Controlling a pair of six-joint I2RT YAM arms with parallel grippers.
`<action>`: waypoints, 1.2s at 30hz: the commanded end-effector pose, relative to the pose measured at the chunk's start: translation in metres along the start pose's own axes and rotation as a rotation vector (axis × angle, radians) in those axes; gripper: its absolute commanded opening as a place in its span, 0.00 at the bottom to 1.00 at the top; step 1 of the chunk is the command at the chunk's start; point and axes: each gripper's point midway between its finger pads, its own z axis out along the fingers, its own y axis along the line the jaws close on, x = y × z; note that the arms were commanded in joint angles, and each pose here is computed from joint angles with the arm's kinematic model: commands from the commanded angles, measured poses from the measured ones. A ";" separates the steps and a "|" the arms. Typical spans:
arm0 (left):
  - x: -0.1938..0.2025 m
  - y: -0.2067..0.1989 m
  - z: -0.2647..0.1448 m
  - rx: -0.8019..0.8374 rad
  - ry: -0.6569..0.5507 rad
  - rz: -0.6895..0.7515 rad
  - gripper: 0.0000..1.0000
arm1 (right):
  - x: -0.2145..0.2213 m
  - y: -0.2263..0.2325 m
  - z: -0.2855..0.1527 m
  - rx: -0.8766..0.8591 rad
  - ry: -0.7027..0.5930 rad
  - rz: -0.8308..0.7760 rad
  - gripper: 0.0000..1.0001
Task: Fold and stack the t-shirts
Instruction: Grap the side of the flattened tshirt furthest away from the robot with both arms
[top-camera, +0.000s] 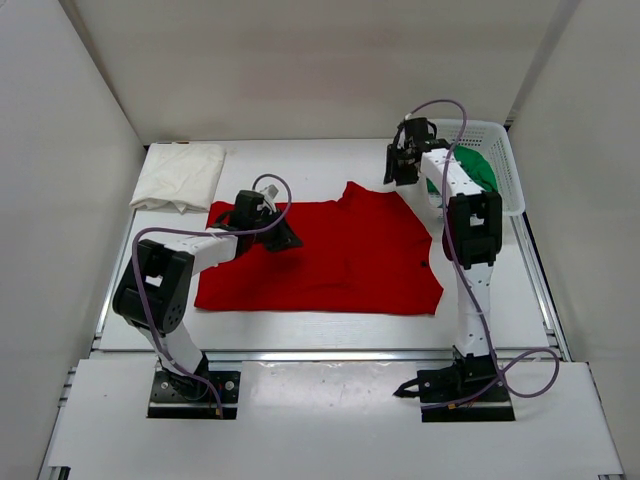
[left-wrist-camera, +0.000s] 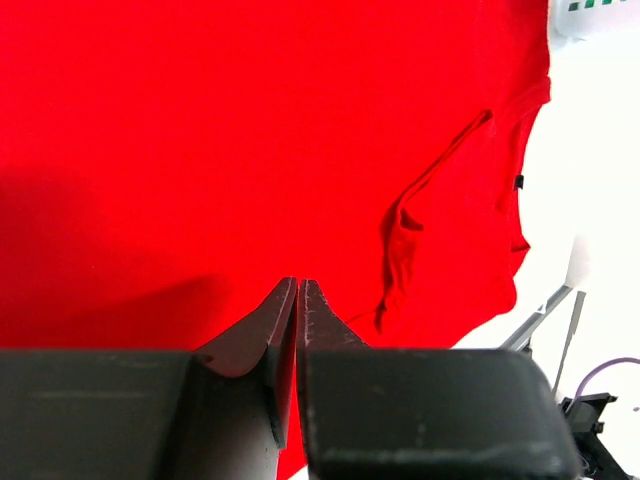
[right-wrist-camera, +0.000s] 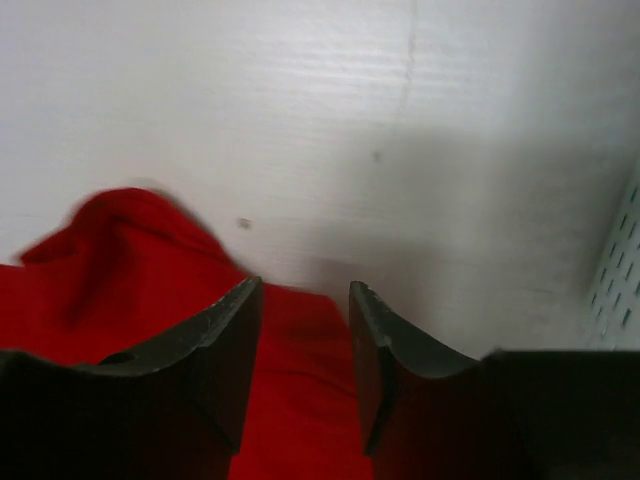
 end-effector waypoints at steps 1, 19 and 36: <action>-0.008 -0.017 -0.009 0.061 -0.031 0.024 0.16 | 0.019 -0.016 0.009 0.057 0.085 0.008 0.38; -0.014 -0.003 -0.021 0.058 -0.067 -0.016 0.16 | 0.017 0.032 -0.009 -0.288 0.170 0.113 0.05; -0.004 0.016 -0.048 0.069 -0.108 -0.085 0.15 | 0.088 0.057 -0.082 0.077 0.123 -0.249 0.16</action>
